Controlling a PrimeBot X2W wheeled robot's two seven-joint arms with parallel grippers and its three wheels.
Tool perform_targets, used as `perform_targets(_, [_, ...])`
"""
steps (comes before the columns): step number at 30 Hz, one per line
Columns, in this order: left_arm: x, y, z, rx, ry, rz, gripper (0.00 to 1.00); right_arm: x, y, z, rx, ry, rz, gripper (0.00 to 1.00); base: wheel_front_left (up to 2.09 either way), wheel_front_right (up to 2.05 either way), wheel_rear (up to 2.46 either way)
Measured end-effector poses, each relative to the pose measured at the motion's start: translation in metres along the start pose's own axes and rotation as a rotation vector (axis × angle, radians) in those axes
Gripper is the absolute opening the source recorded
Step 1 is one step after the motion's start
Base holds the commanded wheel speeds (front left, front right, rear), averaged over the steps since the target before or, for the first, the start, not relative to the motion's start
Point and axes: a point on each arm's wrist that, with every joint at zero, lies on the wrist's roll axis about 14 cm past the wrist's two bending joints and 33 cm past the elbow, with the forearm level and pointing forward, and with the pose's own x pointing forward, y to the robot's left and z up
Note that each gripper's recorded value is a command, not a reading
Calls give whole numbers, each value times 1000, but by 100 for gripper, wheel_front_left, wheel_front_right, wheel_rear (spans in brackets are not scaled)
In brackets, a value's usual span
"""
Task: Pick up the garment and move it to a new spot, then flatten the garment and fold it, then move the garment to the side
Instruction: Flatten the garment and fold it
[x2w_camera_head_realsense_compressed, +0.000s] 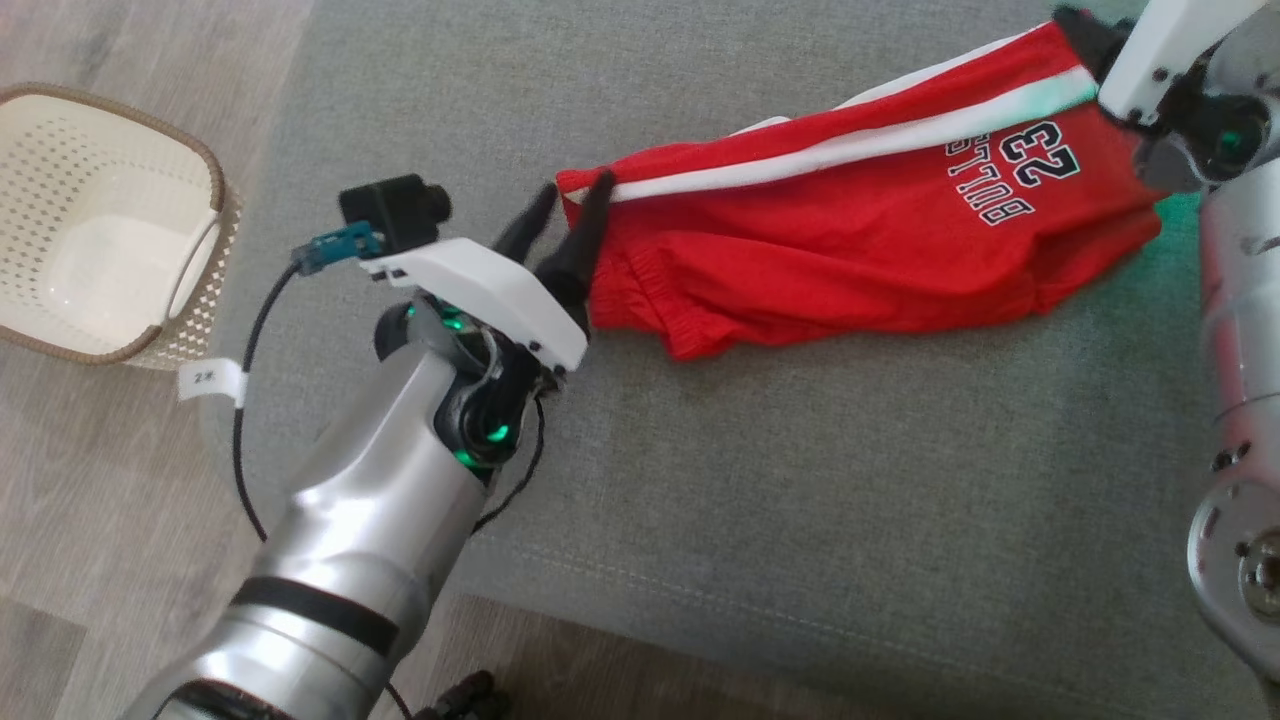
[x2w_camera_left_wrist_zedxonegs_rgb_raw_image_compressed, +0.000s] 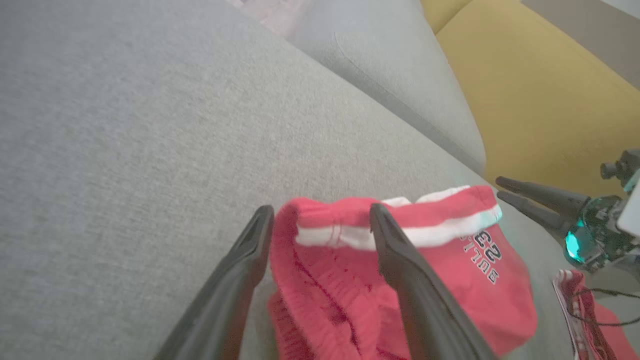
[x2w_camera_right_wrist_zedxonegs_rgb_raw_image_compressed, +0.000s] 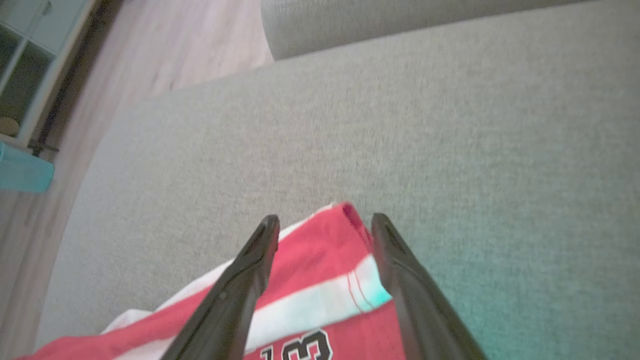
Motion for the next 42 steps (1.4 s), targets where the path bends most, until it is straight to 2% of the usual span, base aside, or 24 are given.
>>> perform_targets(8, [5, 11, 21, 4, -108, 56, 100, -5, -2, 30, 41, -179, 7, 100, 0, 0, 0])
perform_targets(12, [0, 19, 39, 23, -175, 98, 100, -23, 3, 60, 85, -336, 29, 100, 0, 0, 0])
perform_targets(15, [-6, 10, 77, 78, -290, 91, 100, -42, 17, 81, 59, -443, 64, 100, 0, 0, 0])
perform_targets(18, [-23, -6, 118, 153, -438, 62, 100, -64, 27, 85, 42, -528, 101, 100, 0, 0, 0])
perform_targets(20, [-39, -10, 123, 191, -491, 61, 100, -77, 27, 77, 25, -562, 109, 100, 0, 0, 0])
perform_targets(25, [-68, -11, 100, 265, -503, 67, 100, -109, 24, 57, -38, -641, 114, 100, 0, 0, 0])
perform_targets(26, [-80, -16, 93, 294, -513, 62, 100, -128, 24, 51, -85, -690, 113, 100, 0, 0, 0])
perform_targets(28, [-91, -22, 89, 319, -526, 49, 100, -146, 19, 45, -107, -734, 101, 100, 0, 0, 0])
perform_targets(34, [-118, -27, 76, 342, -542, 36, 100, -178, 2, 2, -147, -754, 43, 100, 0, 0, 0])
perform_targets(35, [-127, -27, 66, 348, -532, 34, 100, -188, -3, -19, -163, -751, 21, 100, 0, 0, 0])
perform_targets(42, [-151, -31, 29, 344, -476, -3, 100, -221, -16, -65, -213, -771, -54, 100, 0, 0, 0])
